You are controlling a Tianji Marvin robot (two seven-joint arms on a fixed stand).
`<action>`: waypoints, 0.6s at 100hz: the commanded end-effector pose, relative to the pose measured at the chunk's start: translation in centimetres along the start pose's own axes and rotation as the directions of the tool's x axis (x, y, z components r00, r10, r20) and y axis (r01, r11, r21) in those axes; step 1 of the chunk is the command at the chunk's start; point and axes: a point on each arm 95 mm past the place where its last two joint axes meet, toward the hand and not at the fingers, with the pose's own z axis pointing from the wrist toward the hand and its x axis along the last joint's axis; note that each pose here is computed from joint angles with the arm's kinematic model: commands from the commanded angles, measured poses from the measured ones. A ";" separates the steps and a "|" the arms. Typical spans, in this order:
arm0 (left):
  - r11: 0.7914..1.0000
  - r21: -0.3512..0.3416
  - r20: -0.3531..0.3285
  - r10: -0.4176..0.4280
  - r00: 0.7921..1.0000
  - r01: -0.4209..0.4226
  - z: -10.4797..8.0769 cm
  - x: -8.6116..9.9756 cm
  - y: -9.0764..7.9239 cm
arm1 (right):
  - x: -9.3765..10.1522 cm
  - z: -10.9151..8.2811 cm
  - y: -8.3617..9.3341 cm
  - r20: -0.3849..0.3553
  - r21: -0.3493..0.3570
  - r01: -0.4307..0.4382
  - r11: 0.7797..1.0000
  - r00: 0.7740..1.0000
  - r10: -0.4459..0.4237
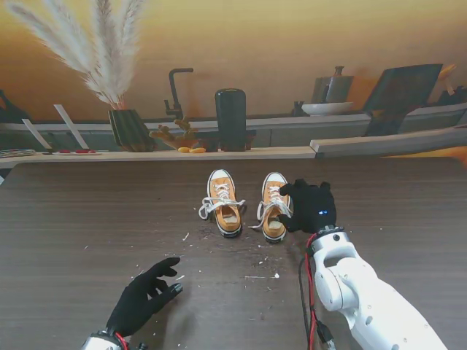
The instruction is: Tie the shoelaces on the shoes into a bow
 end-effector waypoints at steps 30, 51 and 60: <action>1.000 -0.023 -0.036 -0.006 0.999 0.006 -0.3 0.6 0.5 | 2.5 -9.3 0.0 0.032 0.016 -0.351 0.936 0.936 0.351; 1.000 0.024 -0.077 0.010 0.997 -0.008 -0.4 0.9 0.7 | 2.9 -13.2 -1.2 0.071 0.053 -0.469 0.882 0.883 0.465; 1.000 0.029 -0.084 0.014 0.996 -0.012 -0.4 1.0 0.8 | 2.7 -14.0 -1.4 0.077 0.088 -0.495 0.864 0.868 0.490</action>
